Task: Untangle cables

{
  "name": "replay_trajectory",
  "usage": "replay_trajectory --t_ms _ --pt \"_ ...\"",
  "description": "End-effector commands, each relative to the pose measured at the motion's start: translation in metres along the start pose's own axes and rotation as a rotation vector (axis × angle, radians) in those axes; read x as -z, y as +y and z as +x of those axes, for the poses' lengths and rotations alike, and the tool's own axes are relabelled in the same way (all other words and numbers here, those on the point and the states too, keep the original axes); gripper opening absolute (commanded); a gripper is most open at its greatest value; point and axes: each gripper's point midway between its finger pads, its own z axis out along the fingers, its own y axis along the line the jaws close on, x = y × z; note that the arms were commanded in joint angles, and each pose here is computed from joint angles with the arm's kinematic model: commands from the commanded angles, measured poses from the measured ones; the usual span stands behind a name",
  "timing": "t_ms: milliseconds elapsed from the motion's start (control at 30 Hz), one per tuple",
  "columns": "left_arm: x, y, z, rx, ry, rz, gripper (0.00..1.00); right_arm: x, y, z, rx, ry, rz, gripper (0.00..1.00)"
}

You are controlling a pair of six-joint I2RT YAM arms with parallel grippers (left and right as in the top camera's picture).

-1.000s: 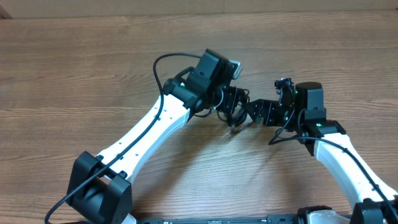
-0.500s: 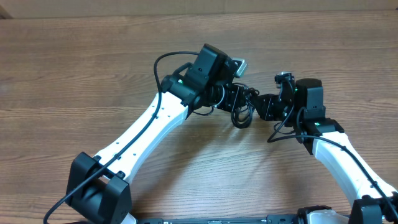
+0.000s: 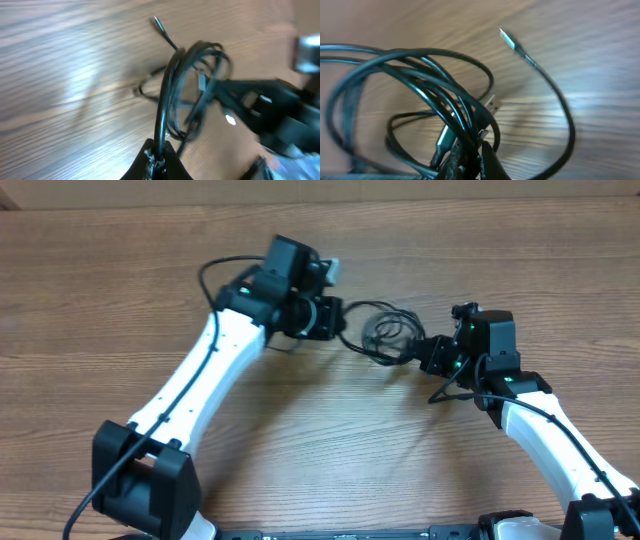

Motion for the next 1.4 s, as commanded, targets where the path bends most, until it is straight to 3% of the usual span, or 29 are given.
replay_trajectory --t_ms 0,133,167,233,467,633,733,833,933,1100,1200,1300,1367 --pt "0.026 0.018 -0.023 -0.001 -0.091 -0.071 0.04 0.008 0.049 0.0 0.079 0.048 -0.275 0.04" --pt "0.026 0.018 -0.023 0.001 -0.089 -0.071 0.39 0.031 0.099 0.005 0.18 0.083 -0.582 0.04" --pt "0.024 0.017 -0.021 0.0 -0.082 -0.071 0.52 0.035 0.105 0.005 0.194 0.084 -0.617 0.04" --pt "0.022 0.014 -0.017 -0.004 -0.068 -0.07 0.68 0.036 0.106 0.004 0.198 0.083 -0.625 0.04" --pt "0.008 0.007 -0.001 -0.008 -0.001 -0.07 0.73 0.035 0.105 0.002 0.194 0.073 -0.616 0.04" --pt "-0.001 -0.002 0.013 -0.009 0.054 -0.044 0.66 0.036 0.108 -0.003 0.21 0.049 -0.624 0.04" --pt "-0.008 -0.013 0.02 -0.017 0.086 -0.003 0.52 0.038 0.112 -0.01 0.185 0.032 -0.638 0.04" --pt "-0.015 -0.016 0.026 -0.032 0.113 0.001 0.04 0.038 0.113 -0.017 0.182 0.0 -0.629 0.04" --pt "-0.012 -0.003 0.019 -0.051 0.083 -0.055 0.04 0.025 0.092 -0.023 0.132 -0.027 -0.497 0.04" --pt "0.021 0.021 -0.005 0.005 -0.007 -0.084 0.04 0.004 -0.023 -0.02 -0.133 -0.092 0.131 0.04" --pt "0.048 0.015 -0.017 0.002 -0.059 0.009 0.04 0.014 -0.066 -0.012 -0.235 -0.122 0.369 0.22" --pt "0.07 -0.014 -0.024 -0.06 -0.093 0.201 0.04 0.012 -0.061 -0.01 -0.233 -0.106 0.336 0.4" --pt "0.085 -0.036 -0.027 -0.102 -0.107 0.349 0.04 0.004 -0.031 -0.01 -0.183 -0.058 0.173 0.54"
